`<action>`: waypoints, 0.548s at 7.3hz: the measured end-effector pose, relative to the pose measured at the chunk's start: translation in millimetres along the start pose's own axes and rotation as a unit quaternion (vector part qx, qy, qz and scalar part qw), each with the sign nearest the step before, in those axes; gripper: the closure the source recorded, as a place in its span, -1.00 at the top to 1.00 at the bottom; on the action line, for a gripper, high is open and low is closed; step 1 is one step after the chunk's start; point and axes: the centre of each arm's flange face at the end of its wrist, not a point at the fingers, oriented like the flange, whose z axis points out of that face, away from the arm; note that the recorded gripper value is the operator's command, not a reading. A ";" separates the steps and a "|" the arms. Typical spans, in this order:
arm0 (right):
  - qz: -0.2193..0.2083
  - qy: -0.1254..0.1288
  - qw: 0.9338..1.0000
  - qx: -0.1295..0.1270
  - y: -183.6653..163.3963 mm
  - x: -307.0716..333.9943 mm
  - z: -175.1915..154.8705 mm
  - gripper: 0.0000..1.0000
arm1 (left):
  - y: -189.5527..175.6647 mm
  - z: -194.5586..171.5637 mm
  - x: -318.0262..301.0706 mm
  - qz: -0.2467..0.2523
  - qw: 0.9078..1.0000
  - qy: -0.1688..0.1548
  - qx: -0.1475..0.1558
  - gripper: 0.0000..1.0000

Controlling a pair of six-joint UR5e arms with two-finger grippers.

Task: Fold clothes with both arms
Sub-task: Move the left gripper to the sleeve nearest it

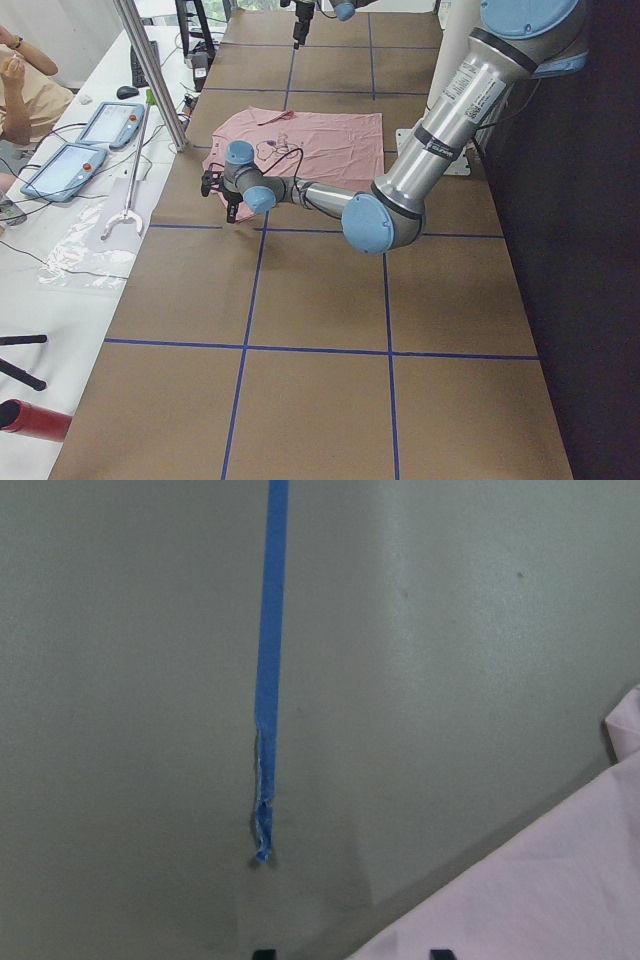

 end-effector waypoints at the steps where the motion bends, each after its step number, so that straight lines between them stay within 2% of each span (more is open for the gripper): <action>1: 0.000 0.000 1.000 0.000 -0.3 -0.3 -0.2 1.00 | 1.5 2.5 1.5 0.001 1.000 -0.002 0.000 0.18; 3: 0.000 0.000 1.000 0.001 -0.6 -0.6 -0.3 1.00 | 5.9 7.1 5.1 0.004 1.000 -0.005 0.001 0.02; 4: 0.000 -0.001 1.000 0.001 -0.6 -0.9 -0.9 1.00 | 7.3 8.3 6.0 0.004 1.000 -0.005 0.000 -0.39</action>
